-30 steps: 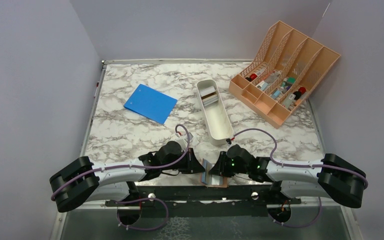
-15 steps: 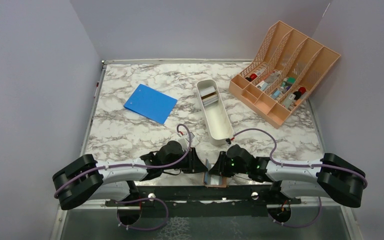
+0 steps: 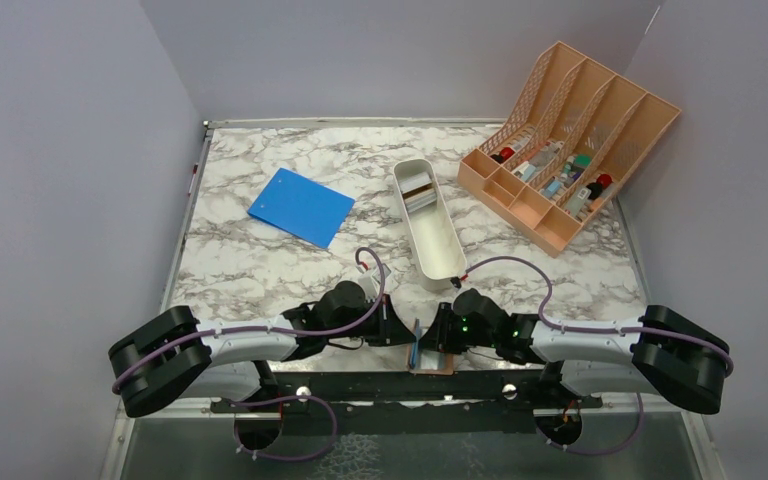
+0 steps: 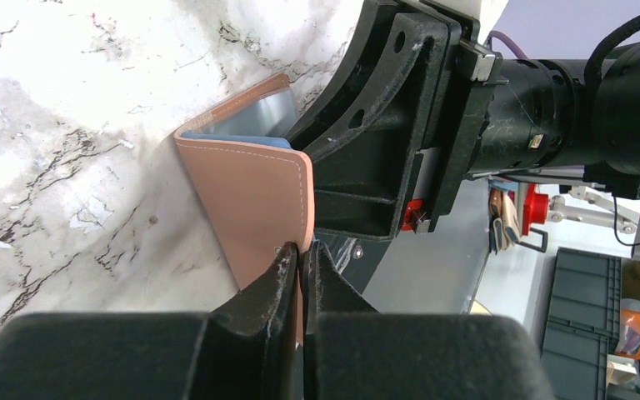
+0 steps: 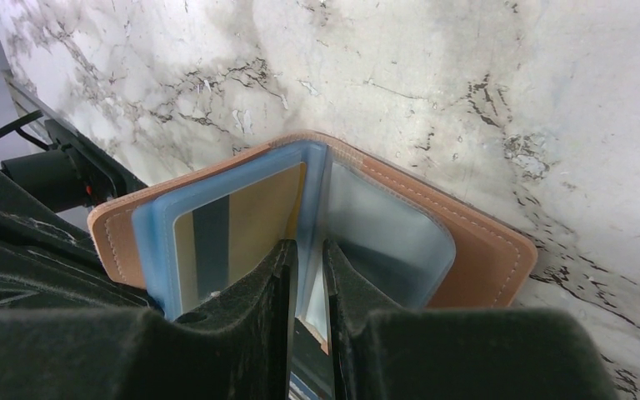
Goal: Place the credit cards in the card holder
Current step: Turn over the card slot in the card holder.
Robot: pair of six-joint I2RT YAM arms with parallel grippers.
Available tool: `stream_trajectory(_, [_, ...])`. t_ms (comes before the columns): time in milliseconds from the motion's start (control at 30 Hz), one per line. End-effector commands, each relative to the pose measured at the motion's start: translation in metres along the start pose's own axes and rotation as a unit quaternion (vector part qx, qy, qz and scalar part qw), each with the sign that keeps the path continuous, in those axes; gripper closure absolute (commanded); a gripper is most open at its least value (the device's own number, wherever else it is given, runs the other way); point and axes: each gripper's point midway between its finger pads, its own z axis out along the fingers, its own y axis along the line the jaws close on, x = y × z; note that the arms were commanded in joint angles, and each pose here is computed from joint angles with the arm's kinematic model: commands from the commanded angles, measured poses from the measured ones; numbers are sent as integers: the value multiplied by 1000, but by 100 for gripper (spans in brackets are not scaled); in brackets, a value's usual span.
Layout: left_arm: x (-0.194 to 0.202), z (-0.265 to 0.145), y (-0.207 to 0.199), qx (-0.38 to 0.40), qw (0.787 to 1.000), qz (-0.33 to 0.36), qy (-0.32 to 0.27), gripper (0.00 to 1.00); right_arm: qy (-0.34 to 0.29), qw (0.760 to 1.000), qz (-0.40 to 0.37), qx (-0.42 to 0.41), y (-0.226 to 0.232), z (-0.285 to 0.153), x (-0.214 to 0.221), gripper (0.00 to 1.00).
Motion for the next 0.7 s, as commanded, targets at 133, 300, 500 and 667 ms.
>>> stream_trajectory(133, [2, -1, -4, 9, 1000, 5, 2, 93, 6, 1000, -13, 23, -11, 1, 4, 76])
stream_trajectory(300, [2, -3, -2, 7, 1000, 1, -2, 70, 3, 1000, -16, 19, -9, 0, 2, 76])
stream_trajectory(500, [5, 0, -2, 4, 1000, 4, 10, 65, 2, 1000, -17, 20, -7, -1, 1, 76])
stream_trajectory(667, [5, 1, 2, -2, 1000, 5, 11, 84, -2, 1000, -17, 18, -6, -2, 0, 76])
